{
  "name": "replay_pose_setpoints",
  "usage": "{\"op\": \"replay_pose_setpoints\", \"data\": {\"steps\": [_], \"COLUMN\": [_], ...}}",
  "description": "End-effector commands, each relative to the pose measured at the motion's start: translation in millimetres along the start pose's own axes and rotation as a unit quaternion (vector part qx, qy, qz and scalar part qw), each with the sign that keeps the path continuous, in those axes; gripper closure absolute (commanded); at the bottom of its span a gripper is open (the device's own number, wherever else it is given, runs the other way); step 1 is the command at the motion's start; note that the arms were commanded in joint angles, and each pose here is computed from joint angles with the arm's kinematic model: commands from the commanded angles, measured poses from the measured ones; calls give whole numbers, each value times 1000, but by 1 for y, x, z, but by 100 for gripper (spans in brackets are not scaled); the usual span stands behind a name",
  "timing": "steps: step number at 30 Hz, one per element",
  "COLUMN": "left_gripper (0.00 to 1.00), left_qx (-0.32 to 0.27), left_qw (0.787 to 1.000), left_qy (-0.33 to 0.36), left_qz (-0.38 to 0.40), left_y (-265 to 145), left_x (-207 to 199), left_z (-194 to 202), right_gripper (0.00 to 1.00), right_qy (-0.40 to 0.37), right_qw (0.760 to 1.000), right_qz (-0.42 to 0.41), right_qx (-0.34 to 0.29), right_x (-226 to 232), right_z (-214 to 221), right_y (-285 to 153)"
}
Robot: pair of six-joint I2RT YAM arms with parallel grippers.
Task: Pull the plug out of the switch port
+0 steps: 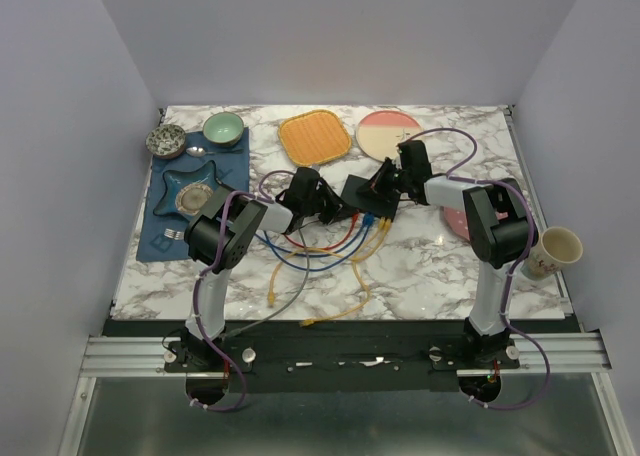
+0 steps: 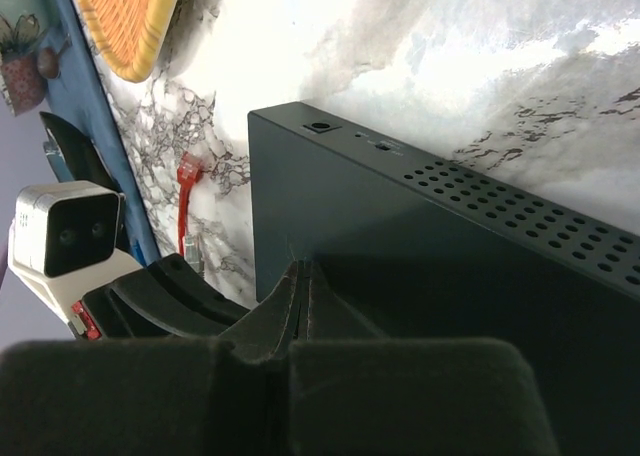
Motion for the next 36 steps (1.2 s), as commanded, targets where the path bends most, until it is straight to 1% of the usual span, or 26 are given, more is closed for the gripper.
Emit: {"op": "replay_pose_setpoints", "data": {"steps": [1, 6, 10, 15, 21, 29, 36], "left_gripper": [97, 100, 100, 100, 100, 100, 100], "left_qx": [5, 5, 5, 6, 10, 27, 25], "left_qw": [989, 989, 989, 989, 989, 986, 987], "left_qy": [-31, -32, -32, -33, -26, -20, -9], "left_qz": [-143, -142, -141, -141, -144, -161, -161], "left_y": [5, 3, 1, 1, -6, -21, -36], "left_x": [83, 84, 84, 84, 87, 98, 98], "left_z": [16, 16, 17, 18, 21, 32, 33], "right_gripper": [99, 99, 99, 99, 99, 99, 99], "right_qy": [-12, -50, -63, -66, -72, -72, -71], "right_qw": [999, 998, 995, 993, 990, 991, 991], "right_qz": [44, 49, 67, 92, 116, 114, 112], "right_qx": [21, 4, 32, 40, 24, 17, 11], "right_x": [-13, 2, 3, -9, -11, -2, 2], "right_z": [23, 28, 48, 57, 47, 32, 23], "right_y": [-6, -23, -28, -26, -27, -20, -17]}}
Point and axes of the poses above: each gripper's point midway between its finger pads, its own y axis out along the fingers, its own x axis along the line the jaws close on, z = x × y, the point moved 5 cm from there along -y, back along the fingers, and after that the axes turned 7 degrees about -y, right-handed, at the moved point
